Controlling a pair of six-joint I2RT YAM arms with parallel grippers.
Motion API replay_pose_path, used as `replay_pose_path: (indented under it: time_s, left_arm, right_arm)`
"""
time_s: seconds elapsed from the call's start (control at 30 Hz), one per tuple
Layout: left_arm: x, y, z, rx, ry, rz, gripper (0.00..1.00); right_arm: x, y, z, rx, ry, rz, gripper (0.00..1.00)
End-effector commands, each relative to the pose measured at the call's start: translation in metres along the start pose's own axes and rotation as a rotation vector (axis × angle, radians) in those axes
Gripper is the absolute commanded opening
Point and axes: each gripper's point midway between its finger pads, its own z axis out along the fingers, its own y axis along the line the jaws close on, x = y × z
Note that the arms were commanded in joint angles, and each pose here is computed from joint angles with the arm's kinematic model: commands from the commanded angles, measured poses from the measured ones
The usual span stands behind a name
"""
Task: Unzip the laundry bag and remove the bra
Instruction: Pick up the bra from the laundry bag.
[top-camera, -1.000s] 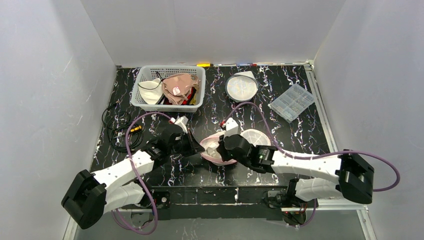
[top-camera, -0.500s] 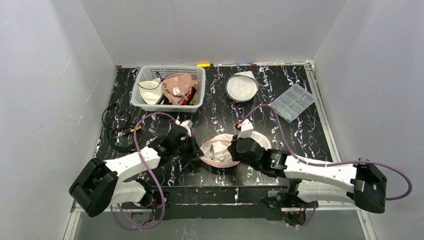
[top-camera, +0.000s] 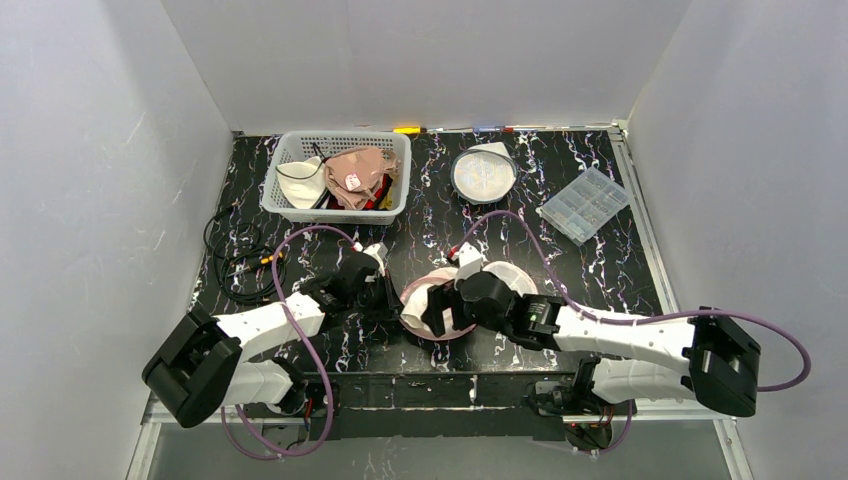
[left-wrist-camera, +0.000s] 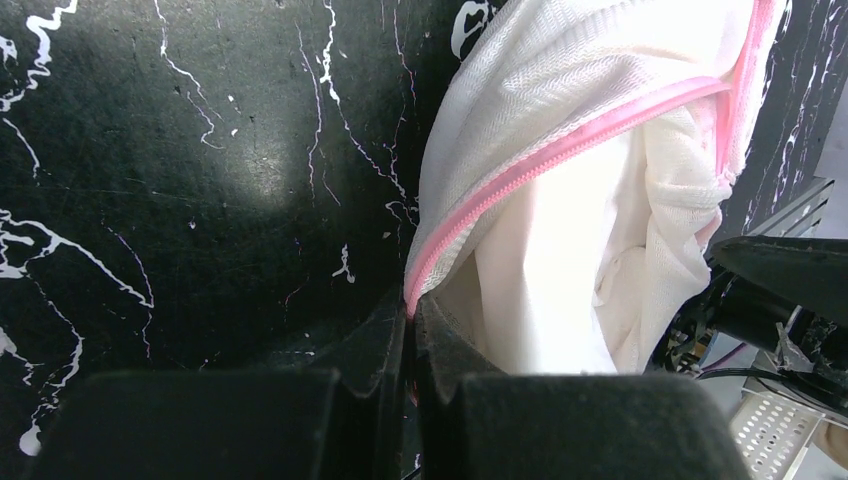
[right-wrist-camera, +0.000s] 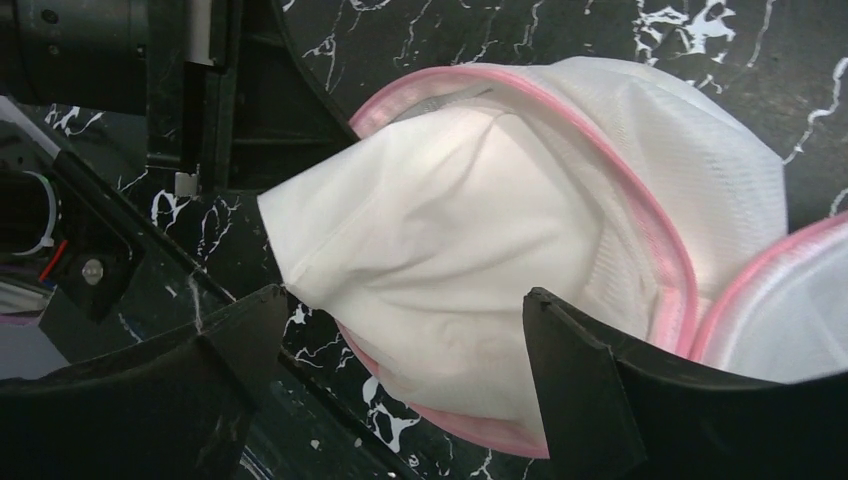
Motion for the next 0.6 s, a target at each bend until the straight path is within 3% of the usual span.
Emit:
replay_pose_path:
  time_s: [0.0,0.43,0.57]
  left_arm:
    - [-0.005,-0.006,0.0,0.005,-0.017,0.011,0.0]
    - [-0.004,-0.009,-0.002,0.013,-0.017,-0.004,0.0]
    - [-0.003,-0.01,-0.003,0.019,-0.02,-0.006,0.0]
  right_arm:
    - [-0.024,0.032,0.002,-0.106,-0.028,-0.025,0.98]
    - [-0.008,0.043,0.025,0.05,0.011,-0.29,0.98]
    - [-0.002,0.034,0.042,0.136,0.045,-0.348,0.93]
